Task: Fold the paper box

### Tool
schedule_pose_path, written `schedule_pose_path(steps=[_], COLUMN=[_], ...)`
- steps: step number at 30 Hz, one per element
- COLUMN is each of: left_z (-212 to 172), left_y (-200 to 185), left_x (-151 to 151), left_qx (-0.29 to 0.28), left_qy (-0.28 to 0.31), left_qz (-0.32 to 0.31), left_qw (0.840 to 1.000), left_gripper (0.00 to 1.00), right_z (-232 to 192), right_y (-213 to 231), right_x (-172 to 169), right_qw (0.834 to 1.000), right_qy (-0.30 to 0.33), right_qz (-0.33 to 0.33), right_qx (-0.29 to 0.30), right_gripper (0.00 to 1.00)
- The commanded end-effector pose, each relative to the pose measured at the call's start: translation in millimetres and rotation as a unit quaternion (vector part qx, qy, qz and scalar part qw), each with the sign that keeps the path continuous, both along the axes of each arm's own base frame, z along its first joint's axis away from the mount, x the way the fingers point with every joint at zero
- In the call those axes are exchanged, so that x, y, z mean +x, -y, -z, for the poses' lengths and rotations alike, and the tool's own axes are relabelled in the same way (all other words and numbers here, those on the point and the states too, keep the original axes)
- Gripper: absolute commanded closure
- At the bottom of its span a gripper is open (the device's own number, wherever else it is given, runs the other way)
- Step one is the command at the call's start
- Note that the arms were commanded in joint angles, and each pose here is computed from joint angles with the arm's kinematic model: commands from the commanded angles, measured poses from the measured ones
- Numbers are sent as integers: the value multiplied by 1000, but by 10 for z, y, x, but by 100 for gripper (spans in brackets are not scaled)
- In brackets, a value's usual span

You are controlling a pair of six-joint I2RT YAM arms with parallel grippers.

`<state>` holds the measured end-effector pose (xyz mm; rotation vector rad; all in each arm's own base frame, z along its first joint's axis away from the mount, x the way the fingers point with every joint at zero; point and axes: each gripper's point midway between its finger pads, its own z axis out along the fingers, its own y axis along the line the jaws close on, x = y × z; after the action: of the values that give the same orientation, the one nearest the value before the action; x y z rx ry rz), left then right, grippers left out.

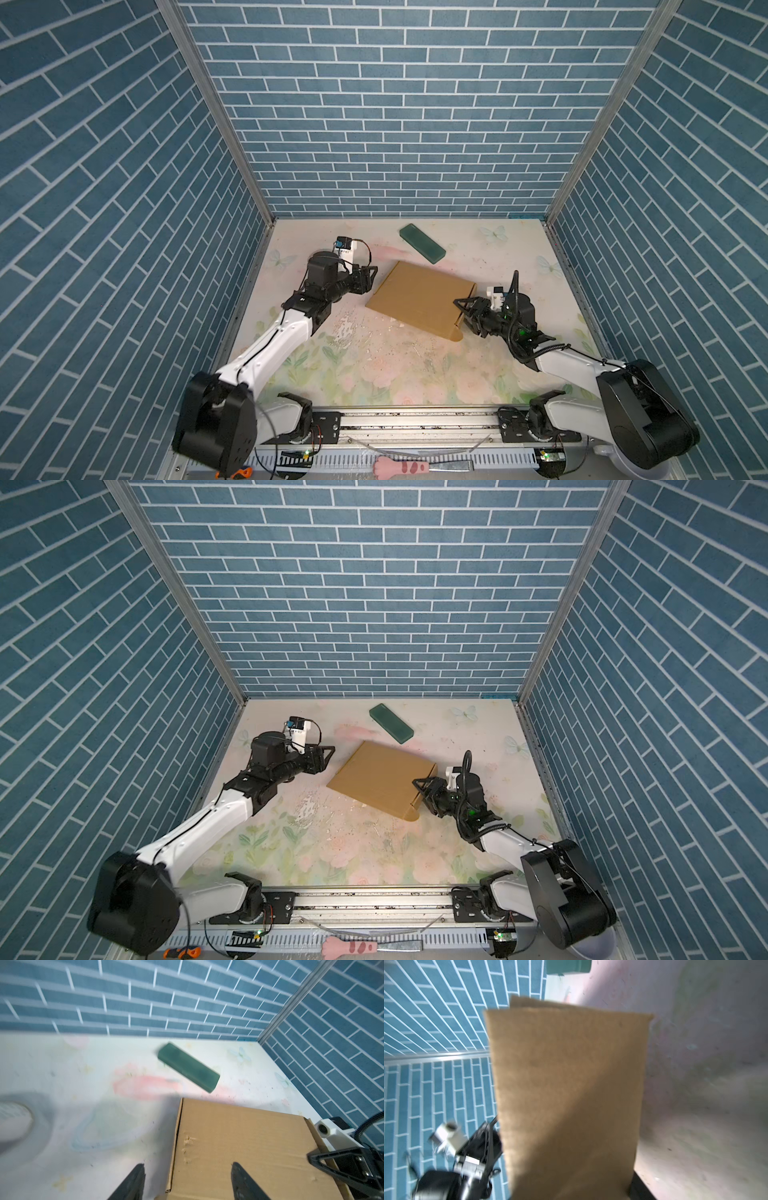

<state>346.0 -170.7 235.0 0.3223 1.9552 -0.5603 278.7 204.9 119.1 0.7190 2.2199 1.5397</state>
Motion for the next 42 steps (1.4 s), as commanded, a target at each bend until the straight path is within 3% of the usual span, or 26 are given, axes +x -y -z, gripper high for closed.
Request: schedule_pose_path(steps=[1, 4, 8, 12, 14, 22, 27, 30, 35, 38, 42], left_z=[-241, -269, -134, -22, 2, 15, 53, 80, 62, 78, 123], left_y=[76, 236, 410, 501, 554, 806, 857, 872, 896, 907, 879], left_x=[-336, -663, -1005, -1021, -963, -823, -786, -794, -799, -786, -760], left_qx=[174, 275, 370, 475, 508, 550, 562, 564, 561, 560, 552], left_qy=[129, 192, 226, 252, 267, 329, 328, 323, 316, 304, 264], left_qz=[54, 126, 227, 265, 270, 293, 307, 317, 326, 328, 333], left_qw=[975, 934, 872, 800, 773, 709, 695, 691, 692, 698, 718], left_gripper=[29, 24, 14, 8, 8, 13, 25, 41, 59, 62, 63], right_z=[-497, -620, -771, -882, -950, -1089, -1107, -1086, -1093, -1120, -1139], right_y=[-91, -88, -101, -185, -206, -273, -287, -286, -298, -293, -91], right_x=[147, 140, 117, 15, -25, -230, -317, -347, -297, -241, -117], right_qw=[997, 994, 987, 981, 978, 963, 956, 953, 952, 953, 959], right_qy=[-12, -48, -90, -120, -126, -160, -176, -187, -191, -185, -171], right_qz=[1, -1, -15, -59, -74, -135, -159, -163, -160, -155, -121], right_qx=[70, 94, 131, 142, 151, 169, 175, 175, 178, 183, 190], right_gripper=[54, 57, 59, 60, 60, 61, 61, 60, 46, 33, 27])
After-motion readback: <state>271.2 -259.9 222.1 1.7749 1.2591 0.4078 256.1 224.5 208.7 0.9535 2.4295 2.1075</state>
